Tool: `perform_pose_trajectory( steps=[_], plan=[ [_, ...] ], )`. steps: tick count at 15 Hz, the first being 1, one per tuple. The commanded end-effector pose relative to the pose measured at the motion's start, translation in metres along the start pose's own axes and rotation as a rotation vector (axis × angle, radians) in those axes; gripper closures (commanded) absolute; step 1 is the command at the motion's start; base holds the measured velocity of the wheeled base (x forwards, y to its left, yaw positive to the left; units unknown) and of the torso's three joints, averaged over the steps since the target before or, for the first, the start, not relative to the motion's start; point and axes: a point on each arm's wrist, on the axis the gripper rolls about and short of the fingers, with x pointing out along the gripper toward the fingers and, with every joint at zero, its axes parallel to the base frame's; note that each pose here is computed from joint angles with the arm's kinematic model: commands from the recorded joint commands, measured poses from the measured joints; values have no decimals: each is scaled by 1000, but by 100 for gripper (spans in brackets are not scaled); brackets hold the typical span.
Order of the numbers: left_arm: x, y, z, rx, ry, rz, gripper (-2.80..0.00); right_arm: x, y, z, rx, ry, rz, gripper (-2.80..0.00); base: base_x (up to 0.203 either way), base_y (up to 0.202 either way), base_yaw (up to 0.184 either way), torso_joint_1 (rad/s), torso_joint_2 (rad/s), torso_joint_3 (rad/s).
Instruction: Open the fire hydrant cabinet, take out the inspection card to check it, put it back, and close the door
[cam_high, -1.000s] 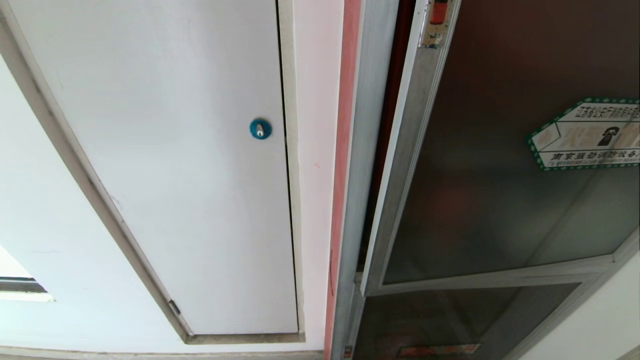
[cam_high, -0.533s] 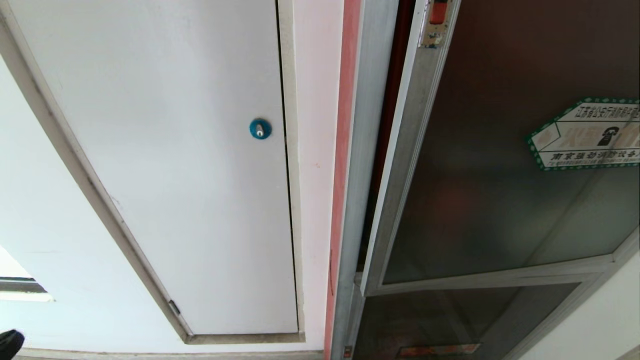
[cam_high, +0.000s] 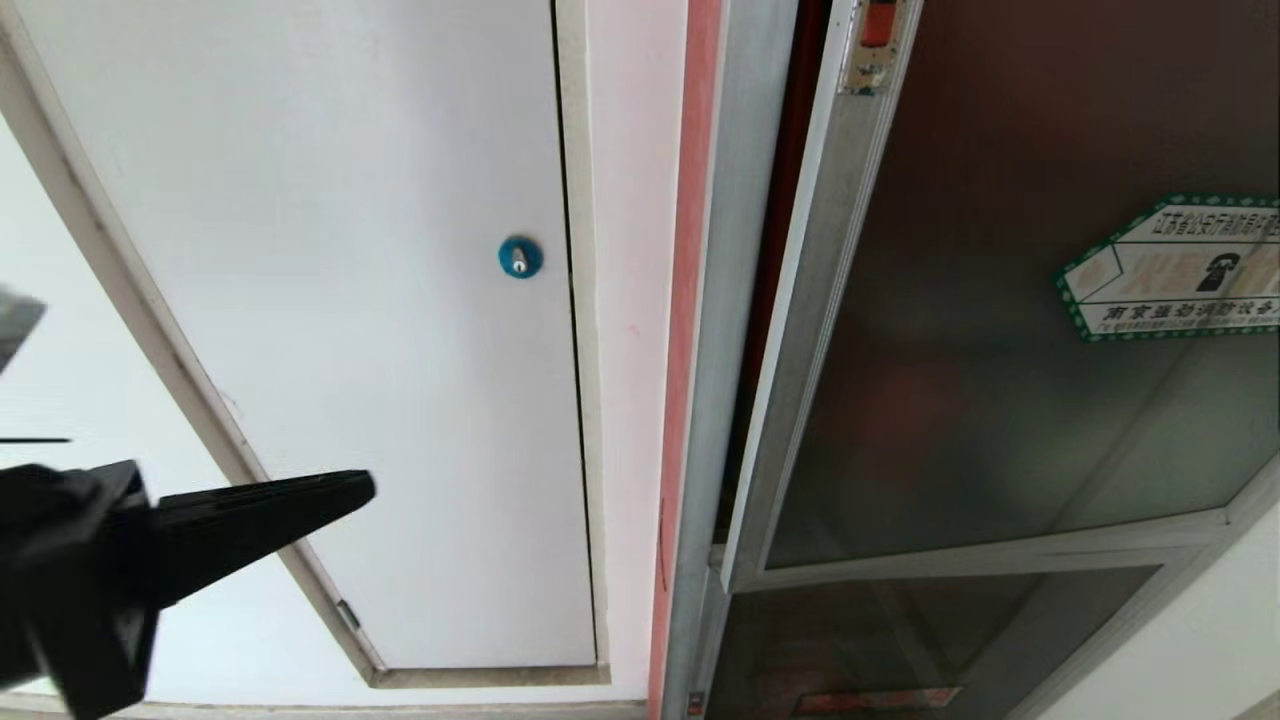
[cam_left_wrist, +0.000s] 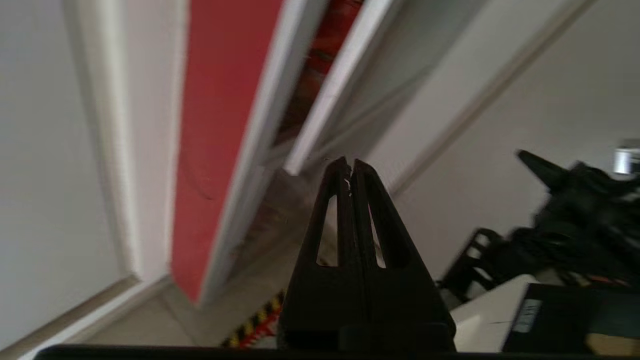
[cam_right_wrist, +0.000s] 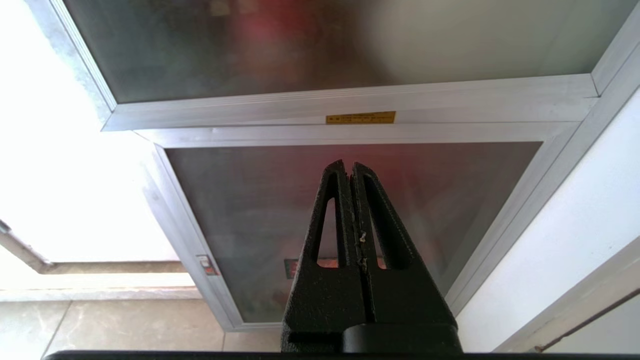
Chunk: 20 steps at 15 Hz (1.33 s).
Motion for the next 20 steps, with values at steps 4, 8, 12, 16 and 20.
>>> perform_pose_trajectory(
  steps=[4, 8, 12, 16, 20],
  plan=[
    [94, -4, 1, -44, 135, -195, 0, 0, 0, 0, -2, 1, 0, 0, 0, 0, 0, 0, 0, 0],
    [143, -3, 3, -22, 137, -236, 0, 0, 0, 0, -3, 3, 0, 0, 0, 0, 0, 0, 0, 0],
    [172, 3, 1, 20, 136, -239, 0, 0, 0, 0, -7, 2, 0, 0, 0, 0, 0, 0, 0, 0],
    [195, 7, 5, 37, 93, -253, 0, 0, 0, 0, -8, 3, 2, 0, 0, 0, 0, 0, 0, 0],
    [213, 12, -1, 39, 98, -252, 0, 0, 0, 0, -16, 3, 6, 0, 0, 0, 0, 0, 0, 0]
  ],
)
